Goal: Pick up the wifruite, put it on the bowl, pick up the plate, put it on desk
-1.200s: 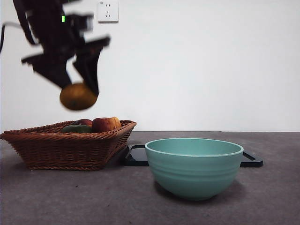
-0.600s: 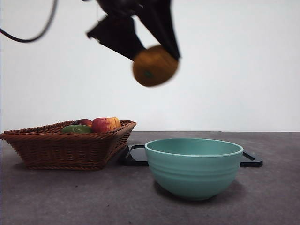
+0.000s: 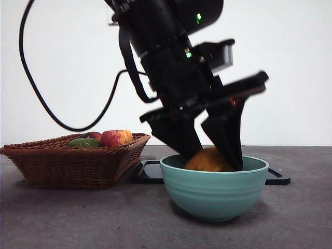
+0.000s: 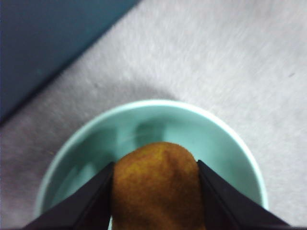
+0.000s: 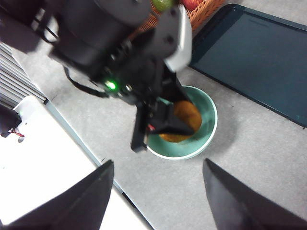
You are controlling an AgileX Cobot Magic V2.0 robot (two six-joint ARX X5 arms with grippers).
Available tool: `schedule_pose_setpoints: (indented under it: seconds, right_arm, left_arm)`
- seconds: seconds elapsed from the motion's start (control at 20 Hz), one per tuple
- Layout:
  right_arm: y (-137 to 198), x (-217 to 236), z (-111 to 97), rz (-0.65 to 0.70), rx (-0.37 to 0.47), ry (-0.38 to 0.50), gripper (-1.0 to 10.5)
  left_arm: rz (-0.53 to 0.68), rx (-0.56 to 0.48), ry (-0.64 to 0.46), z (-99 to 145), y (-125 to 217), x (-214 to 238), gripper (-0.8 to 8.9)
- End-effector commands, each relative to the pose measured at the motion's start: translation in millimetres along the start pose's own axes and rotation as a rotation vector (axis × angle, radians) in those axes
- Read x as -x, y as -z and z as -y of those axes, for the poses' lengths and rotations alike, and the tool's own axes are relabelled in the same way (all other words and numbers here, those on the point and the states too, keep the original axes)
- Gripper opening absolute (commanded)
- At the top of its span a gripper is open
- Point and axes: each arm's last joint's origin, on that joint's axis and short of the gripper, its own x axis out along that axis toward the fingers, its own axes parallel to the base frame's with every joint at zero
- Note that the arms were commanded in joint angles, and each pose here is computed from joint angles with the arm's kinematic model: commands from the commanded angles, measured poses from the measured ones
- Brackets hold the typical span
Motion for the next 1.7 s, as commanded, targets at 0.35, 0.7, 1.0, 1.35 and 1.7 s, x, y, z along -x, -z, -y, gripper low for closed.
schedule_pose_setpoints:
  seconds: [0.35, 0.7, 1.0, 1.35, 1.7]
  right_arm:
    - [-3.9, 2.5, -2.1, 0.013, 0.010, -0.003, 2.9]
    - [-3.6, 2.5, -2.1, 0.011, 0.009, -0.003, 2.9]
    - [-3.5, 2.6, -2.2, 0.011, 0.009, -0.003, 2.9]
    - [-3.5, 2.5, -2.1, 0.010, 0.009, -0.001, 2.9]
    - [-3.4, 2.5, -0.9, 0.007, 0.008, 0.040, 2.9]
  left_arm:
    - [-0.035, -0.018, 0.011, 9.6, 1.5, -17.3, 3.14]
    - [-0.045, -0.021, 0.011, 14.4, -12.6, -4.2, 3.22]
    - [0.063, -0.010, 0.009, 12.3, -32.9, 41.8, 3.21]
    - [0.390, 0.105, -0.073, -38.5, -40.8, 166.6, 3.11]
    - [0.444, 0.224, -0.114, -86.4, 3.6, 229.9, 3.12]
